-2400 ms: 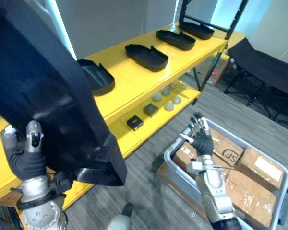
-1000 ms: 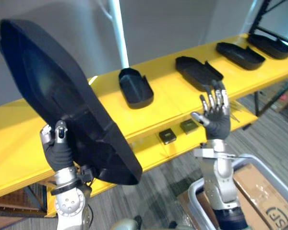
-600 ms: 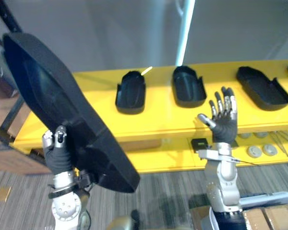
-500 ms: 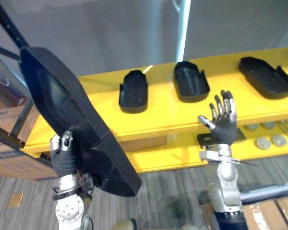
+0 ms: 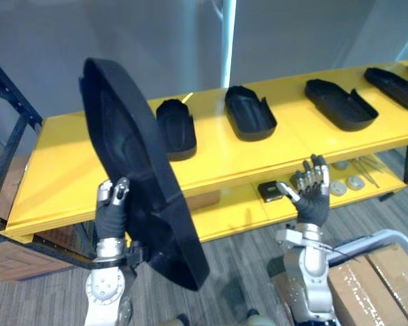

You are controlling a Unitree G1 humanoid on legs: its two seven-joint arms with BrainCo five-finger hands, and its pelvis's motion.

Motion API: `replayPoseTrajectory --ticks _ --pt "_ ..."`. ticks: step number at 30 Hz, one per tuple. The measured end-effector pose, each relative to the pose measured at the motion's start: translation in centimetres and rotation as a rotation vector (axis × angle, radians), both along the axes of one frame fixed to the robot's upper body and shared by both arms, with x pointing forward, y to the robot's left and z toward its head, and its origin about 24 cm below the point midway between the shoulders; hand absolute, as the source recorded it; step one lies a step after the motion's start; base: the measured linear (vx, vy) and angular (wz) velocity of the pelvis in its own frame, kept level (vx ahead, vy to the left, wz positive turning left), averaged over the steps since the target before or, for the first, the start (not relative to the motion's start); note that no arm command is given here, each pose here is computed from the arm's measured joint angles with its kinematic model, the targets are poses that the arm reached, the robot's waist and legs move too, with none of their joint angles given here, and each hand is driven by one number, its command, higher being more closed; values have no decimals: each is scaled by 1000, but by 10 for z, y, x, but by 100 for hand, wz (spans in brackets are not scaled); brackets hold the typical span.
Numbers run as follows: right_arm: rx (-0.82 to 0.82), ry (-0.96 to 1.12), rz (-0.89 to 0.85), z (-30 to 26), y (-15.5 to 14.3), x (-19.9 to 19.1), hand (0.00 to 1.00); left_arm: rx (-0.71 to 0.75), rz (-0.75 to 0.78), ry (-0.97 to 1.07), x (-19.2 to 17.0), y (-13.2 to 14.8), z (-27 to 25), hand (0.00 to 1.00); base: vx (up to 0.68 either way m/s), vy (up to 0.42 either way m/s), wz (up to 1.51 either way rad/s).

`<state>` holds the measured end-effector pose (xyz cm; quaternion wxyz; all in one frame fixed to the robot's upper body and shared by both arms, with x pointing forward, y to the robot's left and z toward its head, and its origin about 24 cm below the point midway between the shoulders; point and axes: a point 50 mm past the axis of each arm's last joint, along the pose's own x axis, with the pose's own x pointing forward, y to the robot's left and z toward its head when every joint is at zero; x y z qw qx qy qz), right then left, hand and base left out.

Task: Walk over and take plastic housings, then place them on the shelf

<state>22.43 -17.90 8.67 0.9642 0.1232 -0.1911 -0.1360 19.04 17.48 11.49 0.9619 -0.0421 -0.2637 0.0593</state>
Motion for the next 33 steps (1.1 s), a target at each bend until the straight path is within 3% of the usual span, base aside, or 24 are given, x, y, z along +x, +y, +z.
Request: replayPoseTrajectory --ticks 14,20,27,33 --pt "-11 -7 -46 -2 -12 -15 0 -29 -5 5 0 -3 -3 100 19 -30 -13" --pt "-68 -39 -9 5 -12 -10 0 23 -13 27 2 -8 -7 100 85 333 -39" --pt "51 -59 -30 6 0 -4 0 180 12 8 17 7 6 100 133 261 26" --pt "24 -131 64 23 15 5 0 106 54 -6 23 5 12 100 57 -33 56"
